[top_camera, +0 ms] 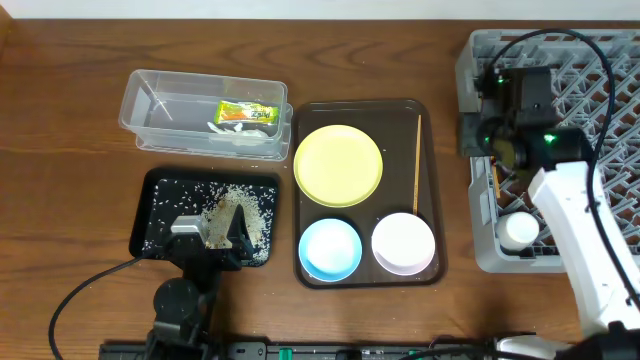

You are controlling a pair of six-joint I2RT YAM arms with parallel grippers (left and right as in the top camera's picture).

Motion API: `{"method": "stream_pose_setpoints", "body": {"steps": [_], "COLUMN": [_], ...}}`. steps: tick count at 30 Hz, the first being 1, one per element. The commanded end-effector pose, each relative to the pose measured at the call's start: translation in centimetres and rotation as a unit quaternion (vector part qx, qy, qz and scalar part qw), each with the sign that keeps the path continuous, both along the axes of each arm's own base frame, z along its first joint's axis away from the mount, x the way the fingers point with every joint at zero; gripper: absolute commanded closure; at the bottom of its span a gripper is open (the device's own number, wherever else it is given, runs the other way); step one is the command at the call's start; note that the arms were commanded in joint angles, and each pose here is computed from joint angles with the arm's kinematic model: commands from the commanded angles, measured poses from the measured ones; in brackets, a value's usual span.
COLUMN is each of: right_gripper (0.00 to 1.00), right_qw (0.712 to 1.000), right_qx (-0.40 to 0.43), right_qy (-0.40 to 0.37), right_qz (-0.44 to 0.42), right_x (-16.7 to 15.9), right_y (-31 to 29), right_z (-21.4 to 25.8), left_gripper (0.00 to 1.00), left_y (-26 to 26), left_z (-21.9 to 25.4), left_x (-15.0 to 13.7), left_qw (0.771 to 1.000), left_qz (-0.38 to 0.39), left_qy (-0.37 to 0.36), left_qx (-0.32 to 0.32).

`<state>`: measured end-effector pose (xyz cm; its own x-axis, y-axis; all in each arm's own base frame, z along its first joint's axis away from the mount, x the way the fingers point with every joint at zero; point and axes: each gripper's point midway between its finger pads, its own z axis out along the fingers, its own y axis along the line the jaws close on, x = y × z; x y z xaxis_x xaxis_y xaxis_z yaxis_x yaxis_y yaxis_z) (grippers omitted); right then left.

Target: Sort waste into correct bins and load items into the dishwasher rack

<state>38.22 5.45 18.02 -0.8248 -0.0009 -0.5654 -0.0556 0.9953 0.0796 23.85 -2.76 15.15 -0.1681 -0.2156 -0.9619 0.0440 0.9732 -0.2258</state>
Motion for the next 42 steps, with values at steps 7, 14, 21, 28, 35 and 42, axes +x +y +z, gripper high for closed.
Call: {"method": "stream_pose_setpoints", "body": {"steps": [7, 14, 21, 28, 35, 42], "right_gripper": [0.58, 0.6, 0.77, 0.99, 0.99, 0.99], "right_qw": [0.995, 0.991, 0.985, 0.985, 0.996, 0.998], "right_qx": [0.0, -0.011, 0.002, -0.001, 0.008, -0.017], "right_qy": [0.084, 0.108, 0.161, 0.165, 0.081, -0.025], "right_qz": [-0.05, -0.076, -0.061, -0.055, -0.03, -0.057], "right_x": [-1.0, 1.2, 0.5, 0.4, 1.6, 1.7], "right_y": [4.8, 5.3, 6.4, 6.4, 4.7, -2.0], "right_z": [-8.2, -14.5, -19.4, -18.8, -9.6, -0.9], "left_gripper": [0.09, 0.09, 0.09, 0.09, 0.09, 0.09], "left_y": [0.1, 0.1, 0.2, 0.1, 0.2, 0.1], "left_z": [-1.5, -1.5, -1.5, -1.5, -1.5, -1.5], "left_x": [0.0, 0.0, 0.0, 0.0, 0.0, 0.0], "left_qw": [1.0, 1.0, 1.0, 1.0, 1.0, 1.0], "left_qz": [0.002, 0.002, 0.002, 0.002, 0.002, 0.002], "left_qy": [0.015, 0.015, 0.015, 0.015, 0.015, 0.015], "left_qx": [0.011, 0.011, 0.011, 0.011, 0.011, 0.011]}}
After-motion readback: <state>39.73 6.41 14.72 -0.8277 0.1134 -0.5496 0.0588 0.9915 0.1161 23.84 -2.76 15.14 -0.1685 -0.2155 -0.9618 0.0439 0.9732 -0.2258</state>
